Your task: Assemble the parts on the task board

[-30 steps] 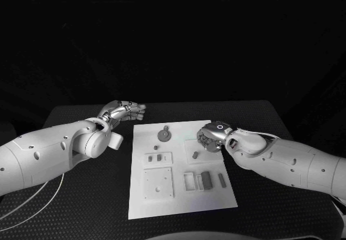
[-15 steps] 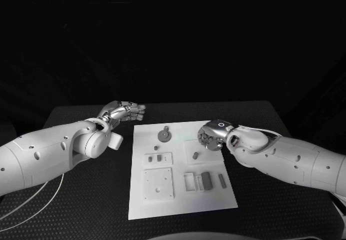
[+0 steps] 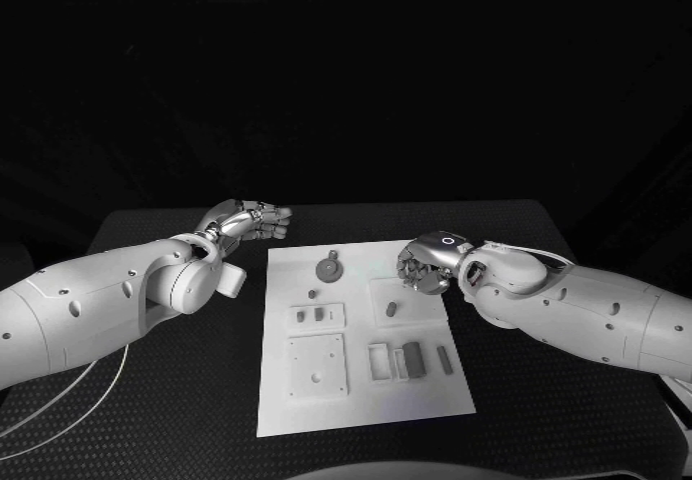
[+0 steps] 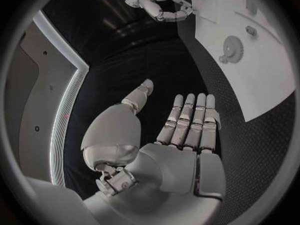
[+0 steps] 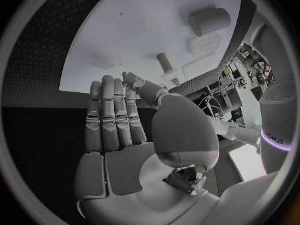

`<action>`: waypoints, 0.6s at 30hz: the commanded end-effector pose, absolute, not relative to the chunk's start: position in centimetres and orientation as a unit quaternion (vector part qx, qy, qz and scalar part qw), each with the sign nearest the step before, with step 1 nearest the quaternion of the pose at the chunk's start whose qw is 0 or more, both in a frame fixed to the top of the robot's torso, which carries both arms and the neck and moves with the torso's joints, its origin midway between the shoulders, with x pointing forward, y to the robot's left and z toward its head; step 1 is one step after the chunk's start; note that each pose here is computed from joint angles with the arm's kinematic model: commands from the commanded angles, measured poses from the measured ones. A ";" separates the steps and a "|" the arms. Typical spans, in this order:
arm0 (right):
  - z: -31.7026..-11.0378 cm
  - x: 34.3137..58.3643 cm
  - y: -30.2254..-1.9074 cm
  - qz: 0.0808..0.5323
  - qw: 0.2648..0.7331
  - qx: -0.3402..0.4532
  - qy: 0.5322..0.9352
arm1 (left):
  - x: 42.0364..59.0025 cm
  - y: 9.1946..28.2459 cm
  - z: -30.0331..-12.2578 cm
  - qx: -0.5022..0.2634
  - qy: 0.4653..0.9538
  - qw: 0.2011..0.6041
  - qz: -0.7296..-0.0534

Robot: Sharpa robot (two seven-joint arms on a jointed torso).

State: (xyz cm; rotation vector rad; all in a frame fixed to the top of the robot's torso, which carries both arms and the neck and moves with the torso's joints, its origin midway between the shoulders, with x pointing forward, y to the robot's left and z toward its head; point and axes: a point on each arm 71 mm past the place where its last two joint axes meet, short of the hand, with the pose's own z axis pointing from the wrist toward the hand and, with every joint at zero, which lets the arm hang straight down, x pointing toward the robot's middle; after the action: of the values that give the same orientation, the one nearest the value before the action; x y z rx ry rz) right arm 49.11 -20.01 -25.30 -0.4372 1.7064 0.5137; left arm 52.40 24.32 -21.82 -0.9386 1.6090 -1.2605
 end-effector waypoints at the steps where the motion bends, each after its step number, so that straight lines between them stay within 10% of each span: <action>1: -24.9 48.8 -19.6 0.235 0.600 -0.185 0.742 | 52.4 24.2 -21.7 -0.375 0.644 0.427 -0.512; 18: -23.2 45.7 -12.2 0.323 0.574 -0.221 0.720 | 52.5 24.4 -21.7 -0.378 0.642 0.431 -0.510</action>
State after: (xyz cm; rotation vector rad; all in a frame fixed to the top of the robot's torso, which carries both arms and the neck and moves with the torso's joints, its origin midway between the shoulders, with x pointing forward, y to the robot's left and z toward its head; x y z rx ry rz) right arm 45.98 -12.71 -23.09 -0.4940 1.6666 0.7394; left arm 52.49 24.51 -21.85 -0.9414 1.6062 -1.2550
